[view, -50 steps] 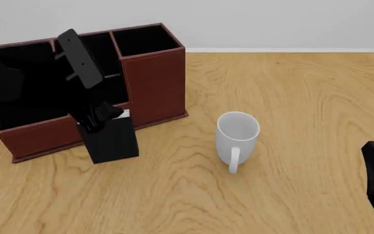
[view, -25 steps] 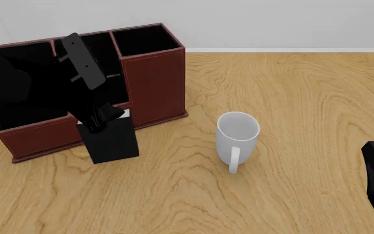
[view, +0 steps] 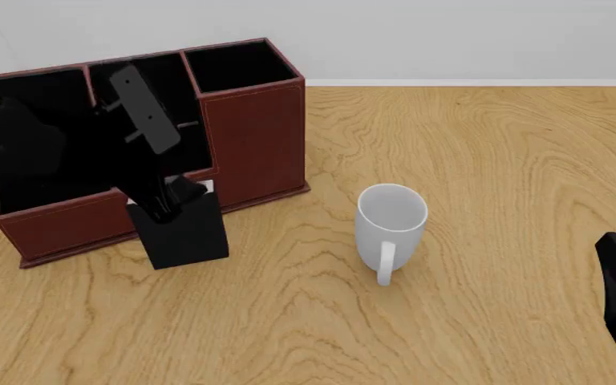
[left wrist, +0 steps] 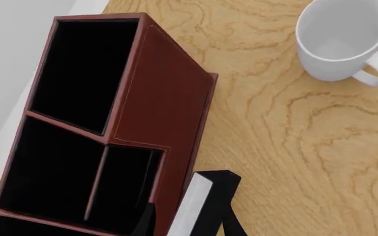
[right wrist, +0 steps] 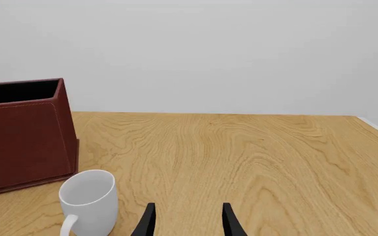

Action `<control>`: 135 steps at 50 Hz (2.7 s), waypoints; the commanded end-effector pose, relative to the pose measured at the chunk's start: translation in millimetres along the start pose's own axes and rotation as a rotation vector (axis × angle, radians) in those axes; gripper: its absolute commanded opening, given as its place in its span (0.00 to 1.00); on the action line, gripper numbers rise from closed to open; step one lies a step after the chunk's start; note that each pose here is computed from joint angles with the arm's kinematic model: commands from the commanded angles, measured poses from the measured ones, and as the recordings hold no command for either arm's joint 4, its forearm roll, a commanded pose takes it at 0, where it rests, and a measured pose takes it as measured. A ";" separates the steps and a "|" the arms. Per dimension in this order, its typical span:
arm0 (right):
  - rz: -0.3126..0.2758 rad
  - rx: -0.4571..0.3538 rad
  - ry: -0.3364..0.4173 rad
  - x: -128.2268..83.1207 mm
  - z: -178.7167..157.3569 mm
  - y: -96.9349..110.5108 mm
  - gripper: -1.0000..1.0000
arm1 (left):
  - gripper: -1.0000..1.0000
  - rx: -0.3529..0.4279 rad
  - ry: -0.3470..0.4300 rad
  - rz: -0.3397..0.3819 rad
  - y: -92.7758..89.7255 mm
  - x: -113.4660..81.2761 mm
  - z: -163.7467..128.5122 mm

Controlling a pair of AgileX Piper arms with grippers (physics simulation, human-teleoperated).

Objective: Pick up the book and place it in the front compartment of the caddy.

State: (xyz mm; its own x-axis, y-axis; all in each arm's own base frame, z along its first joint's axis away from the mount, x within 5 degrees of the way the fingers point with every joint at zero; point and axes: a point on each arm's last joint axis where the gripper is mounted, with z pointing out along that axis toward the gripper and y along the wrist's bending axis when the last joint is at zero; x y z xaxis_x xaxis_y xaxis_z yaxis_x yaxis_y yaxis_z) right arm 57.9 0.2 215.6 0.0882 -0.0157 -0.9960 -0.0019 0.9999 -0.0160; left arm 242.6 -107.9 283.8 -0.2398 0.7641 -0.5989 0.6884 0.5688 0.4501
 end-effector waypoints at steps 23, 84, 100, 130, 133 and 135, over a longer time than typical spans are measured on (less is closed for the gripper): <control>0.000 0.000 0.000 0.0 0.0 0.0 1.00 | 1.00 0.008 0.037 -0.016 -0.3 10.1 18.6; 0.000 0.000 0.000 0.0 0.0 0.0 1.00 | 0.00 0.013 0.049 0.064 -20.9 40.6 48.7; 0.000 0.000 0.000 0.0 0.0 0.0 1.00 | 0.00 -0.023 0.009 0.064 -16.1 34.8 25.6; 0.000 0.000 0.000 0.0 0.0 0.0 1.00 | 0.00 -0.020 -0.018 0.056 -15.7 23.3 -12.7; 0.000 0.000 0.000 0.0 0.0 0.0 1.00 | 0.00 -0.017 -0.023 0.066 -18.5 24.0 -16.8; 0.000 0.000 0.000 0.0 0.0 0.0 1.00 | 0.00 -0.022 -0.026 0.067 -18.0 24.3 -18.0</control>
State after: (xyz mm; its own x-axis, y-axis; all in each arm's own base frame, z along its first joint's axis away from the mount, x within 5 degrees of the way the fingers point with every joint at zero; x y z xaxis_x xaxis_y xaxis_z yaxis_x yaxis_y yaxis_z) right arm 57.9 0.2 215.6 0.0882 -0.0157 -0.9960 -0.0020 0.9999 -0.0159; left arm 219.8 -95.6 262.0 -0.2168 0.7806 -0.5862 0.6927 0.5461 0.4711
